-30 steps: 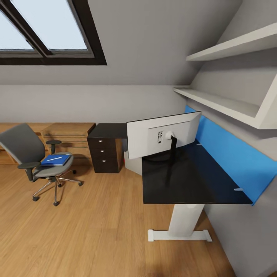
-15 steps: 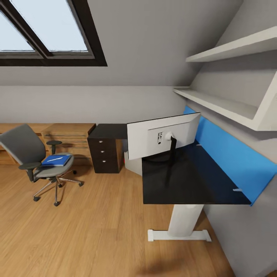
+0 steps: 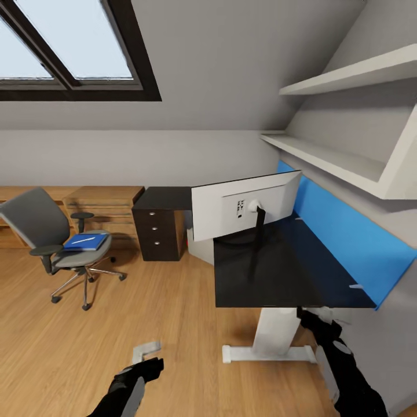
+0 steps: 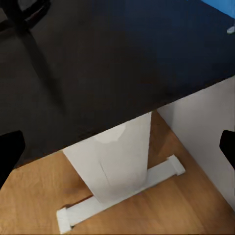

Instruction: In the bedroom, organize the workspace by keeping the computer under the desk, ensuring the monitor is on the desk, placing the keyboard on the desk next to the monitor, placing the mouse on the desk next to the keyboard, moving the folder from the swivel chair onto the desk next to the mouse, stacking the notebook on top of the folder with the pen on top of the notebook, and positioning the swivel chair next to the desk.

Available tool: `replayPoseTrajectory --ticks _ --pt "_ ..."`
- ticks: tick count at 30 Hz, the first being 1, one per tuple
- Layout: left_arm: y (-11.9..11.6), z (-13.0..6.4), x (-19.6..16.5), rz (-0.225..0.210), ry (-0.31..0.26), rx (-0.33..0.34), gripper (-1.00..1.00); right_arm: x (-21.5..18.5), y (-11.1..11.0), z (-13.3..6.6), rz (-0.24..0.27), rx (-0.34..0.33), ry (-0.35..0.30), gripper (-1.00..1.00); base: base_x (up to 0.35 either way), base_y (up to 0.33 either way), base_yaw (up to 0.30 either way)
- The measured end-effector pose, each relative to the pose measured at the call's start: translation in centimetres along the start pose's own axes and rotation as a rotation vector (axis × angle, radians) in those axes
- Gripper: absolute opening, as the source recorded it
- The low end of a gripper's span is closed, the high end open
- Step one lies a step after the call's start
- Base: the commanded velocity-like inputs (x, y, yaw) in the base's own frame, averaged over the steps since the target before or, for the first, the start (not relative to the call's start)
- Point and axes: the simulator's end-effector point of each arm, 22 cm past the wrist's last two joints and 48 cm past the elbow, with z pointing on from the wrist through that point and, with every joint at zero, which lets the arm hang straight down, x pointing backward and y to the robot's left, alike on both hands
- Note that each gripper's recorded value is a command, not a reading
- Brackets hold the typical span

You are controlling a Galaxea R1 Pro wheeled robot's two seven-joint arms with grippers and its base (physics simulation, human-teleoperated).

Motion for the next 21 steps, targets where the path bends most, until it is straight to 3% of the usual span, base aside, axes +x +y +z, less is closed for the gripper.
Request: replayPoseTrajectory --ticks 1,2,4,7,11,12,13,15,16,21 --pt "-0.4 -0.1 -0.9 -0.001 -0.010 0.005 1.00 -3.3 1.6 1.0 0.016 -0.016 -0.038 1.00 0.000 0.000 0.000" --pt "-0.6 -0.2 -1.5 -0.001 -0.016 0.009 1.00 -3.1 1.9 1.4 0.019 -0.018 -0.021 1.00 0.000 0.000 0.000" --pt "-1.6 -0.4 -4.0 -0.008 -0.043 0.026 1.00 -3.5 5.1 4.2 0.039 -0.044 0.047 1.00 0.000 0.000 0.000" --pt "-1.7 -0.4 -5.0 -0.016 -0.055 0.029 1.00 -3.9 8.2 6.3 0.042 -0.071 0.107 1.00 0.000 0.000 0.000" --pt "-1.0 -0.3 -5.4 -0.023 -0.060 0.021 1.00 -4.7 8.8 7.1 0.040 -0.091 0.111 1.00 0.000 0.000 0.000" --pt "-0.8 -0.3 -5.5 -0.024 -0.062 0.018 1.00 -4.8 9.5 7.2 0.032 -0.118 0.109 1.00 0.028 0.000 0.000" --pt "-0.5 -0.3 -5.6 -0.026 -0.066 0.013 1.00 -5.3 12.0 6.9 -0.056 -0.226 0.082 1.00 0.055 0.000 0.000" --pt "-0.4 -0.3 -5.7 -0.028 -0.068 0.010 1.00 -5.5 13.3 6.6 -0.108 -0.301 0.068 1.00 0.152 0.000 0.000" --pt "-0.4 -0.3 -5.8 -0.029 -0.071 0.010 1.00 -5.6 14.5 6.1 -0.141 -0.378 0.063 1.00 0.220 0.000 0.000" --pt "-0.5 -0.3 -5.8 -0.030 -0.071 0.013 1.00 -5.6 15.0 5.8 -0.163 -0.426 0.061 1.00 0.285 0.000 0.000"
